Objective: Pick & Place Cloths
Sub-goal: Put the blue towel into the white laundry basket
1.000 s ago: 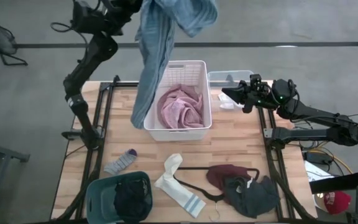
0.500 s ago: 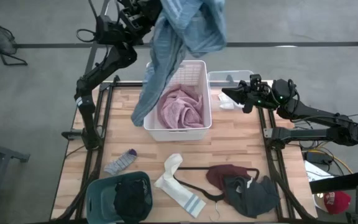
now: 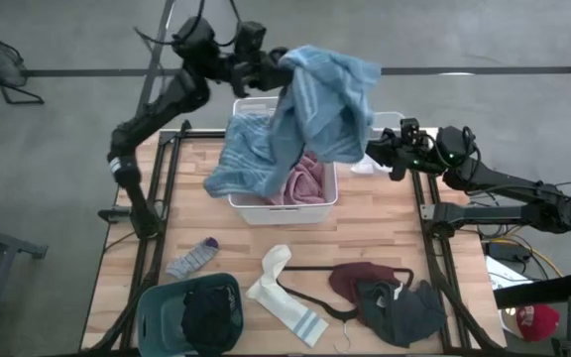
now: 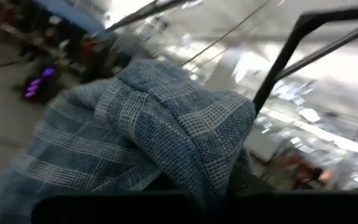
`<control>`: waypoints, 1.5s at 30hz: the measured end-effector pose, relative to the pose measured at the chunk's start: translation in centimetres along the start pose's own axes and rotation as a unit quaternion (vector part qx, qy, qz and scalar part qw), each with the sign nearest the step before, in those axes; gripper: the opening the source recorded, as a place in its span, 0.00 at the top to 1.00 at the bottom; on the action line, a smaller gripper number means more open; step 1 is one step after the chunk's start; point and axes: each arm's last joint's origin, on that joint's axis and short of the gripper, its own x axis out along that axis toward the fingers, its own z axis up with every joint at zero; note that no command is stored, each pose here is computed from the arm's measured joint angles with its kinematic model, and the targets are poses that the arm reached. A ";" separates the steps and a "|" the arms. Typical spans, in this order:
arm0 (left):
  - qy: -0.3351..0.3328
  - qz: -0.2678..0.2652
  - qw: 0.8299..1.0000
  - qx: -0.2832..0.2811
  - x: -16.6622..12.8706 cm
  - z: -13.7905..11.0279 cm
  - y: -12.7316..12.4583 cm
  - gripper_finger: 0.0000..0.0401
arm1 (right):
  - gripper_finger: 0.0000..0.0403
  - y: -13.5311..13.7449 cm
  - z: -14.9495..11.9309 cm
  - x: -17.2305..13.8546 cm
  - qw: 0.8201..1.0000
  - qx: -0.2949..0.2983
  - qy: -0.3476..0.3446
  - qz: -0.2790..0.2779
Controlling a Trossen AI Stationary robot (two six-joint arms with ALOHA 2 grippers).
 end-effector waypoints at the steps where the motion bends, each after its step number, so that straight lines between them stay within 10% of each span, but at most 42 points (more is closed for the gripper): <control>1: 0.016 0.019 1.000 0.000 -0.7 -0.2 -0.1 0.97 | 0.98 0.0 0.0 -0.1 1.000 0.000 0.000 0.001; 5: 0.094 0.148 0.984 0.007 -3.7 -2.2 0.0 0.97 | 0.98 0.4 0.3 -0.6 1.000 -0.002 -0.004 0.015; 9: 0.156 0.363 0.918 0.019 -6.2 -5.0 0.1 0.97 | 0.98 0.6 0.4 -0.8 1.000 -0.011 -0.008 0.018; 12: 0.203 0.426 0.882 0.001 -7.1 -7.3 1.1 0.97 | 0.98 0.5 0.3 -0.7 1.000 -0.018 -0.006 0.016; 25: 0.303 0.379 0.855 -0.185 -7.6 -15.2 4.5 0.75 | 0.98 -0.3 -0.3 0.4 1.000 -0.014 0.013 0.000; 33: 0.315 0.151 0.904 -0.249 -7.1 -15.1 2.9 0.69 | 0.98 -0.3 -0.3 0.5 1.000 -0.001 0.013 -0.001; 40: 0.292 0.154 0.923 -0.198 -8.7 -13.0 -1.8 0.69 | 0.98 -0.3 -0.3 0.4 1.000 0.004 0.012 -0.001; 45: 0.310 0.257 0.902 -0.153 -11.1 -13.0 -5.0 0.69 | 0.98 -0.3 -0.3 0.5 1.000 0.002 0.013 -0.001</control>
